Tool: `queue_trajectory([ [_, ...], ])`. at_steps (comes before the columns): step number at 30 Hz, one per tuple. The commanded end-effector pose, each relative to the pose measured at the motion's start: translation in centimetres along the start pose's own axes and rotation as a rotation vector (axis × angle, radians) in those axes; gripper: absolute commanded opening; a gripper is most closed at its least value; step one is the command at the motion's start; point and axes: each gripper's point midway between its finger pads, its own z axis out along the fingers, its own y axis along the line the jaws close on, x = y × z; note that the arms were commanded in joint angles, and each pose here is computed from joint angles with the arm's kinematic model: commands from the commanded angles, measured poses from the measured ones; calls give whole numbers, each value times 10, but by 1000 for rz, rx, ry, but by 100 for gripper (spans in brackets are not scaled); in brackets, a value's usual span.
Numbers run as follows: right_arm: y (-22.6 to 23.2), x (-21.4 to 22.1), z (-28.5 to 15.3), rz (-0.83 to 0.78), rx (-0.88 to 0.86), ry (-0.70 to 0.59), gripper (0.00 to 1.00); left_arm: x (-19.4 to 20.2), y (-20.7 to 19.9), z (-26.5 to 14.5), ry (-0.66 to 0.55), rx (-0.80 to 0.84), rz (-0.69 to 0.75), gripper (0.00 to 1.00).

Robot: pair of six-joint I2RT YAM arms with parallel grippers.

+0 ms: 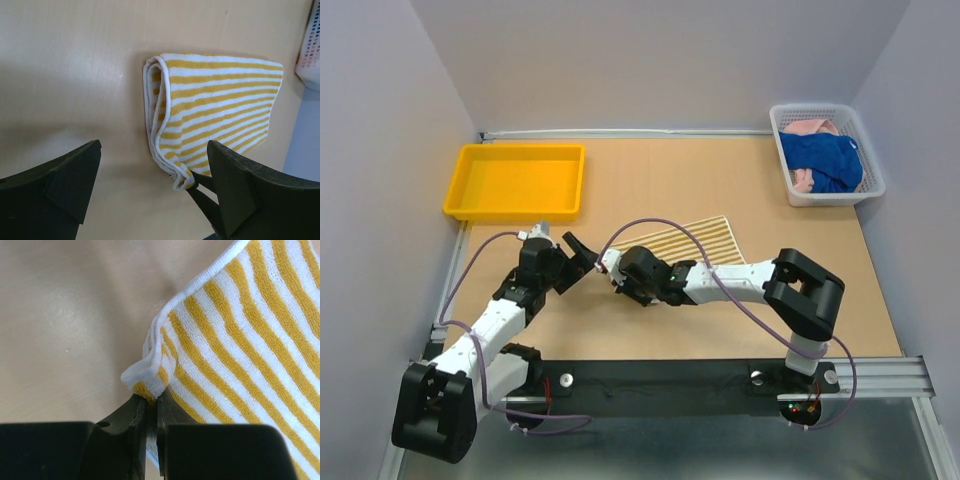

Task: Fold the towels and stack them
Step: Neatly place the folded towel into the bin

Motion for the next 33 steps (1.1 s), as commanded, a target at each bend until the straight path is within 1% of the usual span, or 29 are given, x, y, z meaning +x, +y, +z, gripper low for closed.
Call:
queue_trajectory([
  [1,-1,-43,-13,76,2,-171,1,7,-12,5,19,83,-71,99],
  [5,-6,-48,-17,109,20,-214,1,17,-3,12,40,72,-109,99],
  [10,-6,-55,-21,127,17,-256,0,24,-5,21,73,94,-144,99],
  [12,-6,-54,-20,132,18,-257,0,28,-11,23,94,115,-147,99],
  [17,-6,-51,-17,140,18,-259,0,26,-24,27,94,145,-154,99],
  [20,-9,-54,-19,149,26,-281,0,32,-23,31,102,128,-156,99],
  [23,-8,-56,-21,149,22,-291,1,44,-17,33,120,102,-201,99],
  [29,-7,-58,-22,157,9,-308,0,49,-15,37,81,82,-253,98],
  [33,-5,-61,-24,162,-3,-326,0,43,-15,43,42,66,-271,94],
])
